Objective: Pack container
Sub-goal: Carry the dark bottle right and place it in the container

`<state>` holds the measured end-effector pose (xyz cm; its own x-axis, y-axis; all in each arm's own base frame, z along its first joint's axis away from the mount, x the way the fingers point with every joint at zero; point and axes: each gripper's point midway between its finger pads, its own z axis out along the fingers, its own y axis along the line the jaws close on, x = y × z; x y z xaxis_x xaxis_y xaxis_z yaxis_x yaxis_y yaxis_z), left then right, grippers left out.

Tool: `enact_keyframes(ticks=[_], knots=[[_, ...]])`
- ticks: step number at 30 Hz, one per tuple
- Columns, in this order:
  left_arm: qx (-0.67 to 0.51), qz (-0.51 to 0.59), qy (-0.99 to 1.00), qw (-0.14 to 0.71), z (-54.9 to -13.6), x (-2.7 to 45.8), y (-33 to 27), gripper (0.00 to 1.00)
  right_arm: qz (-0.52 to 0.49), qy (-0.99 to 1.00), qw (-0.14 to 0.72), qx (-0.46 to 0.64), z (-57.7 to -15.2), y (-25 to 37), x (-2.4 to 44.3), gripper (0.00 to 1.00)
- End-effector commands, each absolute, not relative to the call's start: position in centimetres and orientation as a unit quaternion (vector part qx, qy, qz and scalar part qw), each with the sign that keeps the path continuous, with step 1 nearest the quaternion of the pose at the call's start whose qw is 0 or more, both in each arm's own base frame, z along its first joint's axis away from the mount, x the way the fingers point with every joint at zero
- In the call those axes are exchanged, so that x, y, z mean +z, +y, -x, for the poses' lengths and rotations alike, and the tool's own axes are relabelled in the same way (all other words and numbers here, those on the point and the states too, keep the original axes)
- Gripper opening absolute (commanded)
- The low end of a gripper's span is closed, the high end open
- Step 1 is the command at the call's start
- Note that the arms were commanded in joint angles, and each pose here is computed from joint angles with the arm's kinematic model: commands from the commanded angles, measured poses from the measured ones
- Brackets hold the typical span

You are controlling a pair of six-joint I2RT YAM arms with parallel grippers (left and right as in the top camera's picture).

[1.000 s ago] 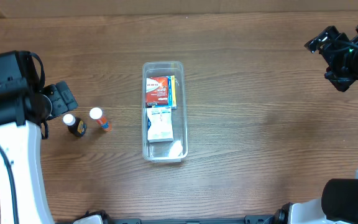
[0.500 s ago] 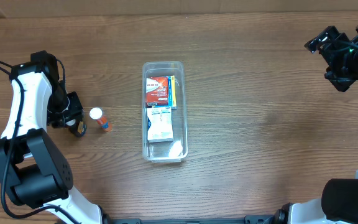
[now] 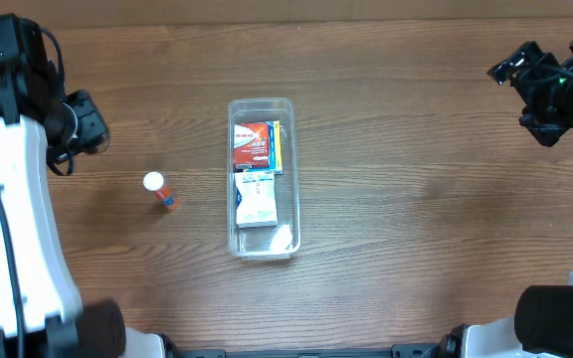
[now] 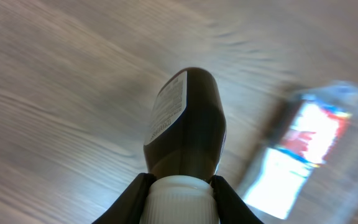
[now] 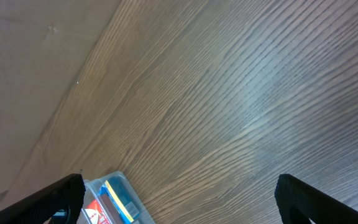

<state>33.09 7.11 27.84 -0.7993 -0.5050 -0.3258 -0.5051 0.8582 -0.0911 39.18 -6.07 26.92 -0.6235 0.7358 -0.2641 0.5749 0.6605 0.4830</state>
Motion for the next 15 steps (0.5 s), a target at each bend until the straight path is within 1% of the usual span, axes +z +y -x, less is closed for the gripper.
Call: enact_keyframes(ticks=[1, 4, 5, 8, 12, 15], knots=[[-0.061, 0.332, 0.923, 0.182, -33.0, 29.2, 0.7, 0.2, -0.367, 0.883, 0.229, 0.182, -39.3, -5.9, 27.3, 1.0], [-0.084, 0.328, 0.928, 0.153, -33.3, 26.8, -5.3, 0.15, -0.367, 0.883, 0.229, 0.182, -39.3, -5.9, 27.3, 1.0], [-0.09, 0.328, 0.929, 0.143, -33.3, 25.5, -7.4, 0.14, -0.367, 0.883, 0.229, 0.182, -39.3, -5.9, 27.3, 1.0], [-0.11, 0.324, 0.933, 0.109, -32.1, 21.0, -14.1, 0.18, -0.367, 0.883, 0.229, 0.182, -39.3, -5.9, 27.3, 1.0], [-0.144, 0.307, 0.936, 0.09, -30.7, 18.1, -19.3, 0.18, -0.367, 0.883, 0.229, 0.182, -39.3, -5.9, 27.3, 1.0], [-0.131, 0.32, 0.934, 0.093, -30.0, 17.3, -19.9, 0.2, -0.367, 0.883, 0.229, 0.182, -39.3, -5.9, 27.3, 1.0]])
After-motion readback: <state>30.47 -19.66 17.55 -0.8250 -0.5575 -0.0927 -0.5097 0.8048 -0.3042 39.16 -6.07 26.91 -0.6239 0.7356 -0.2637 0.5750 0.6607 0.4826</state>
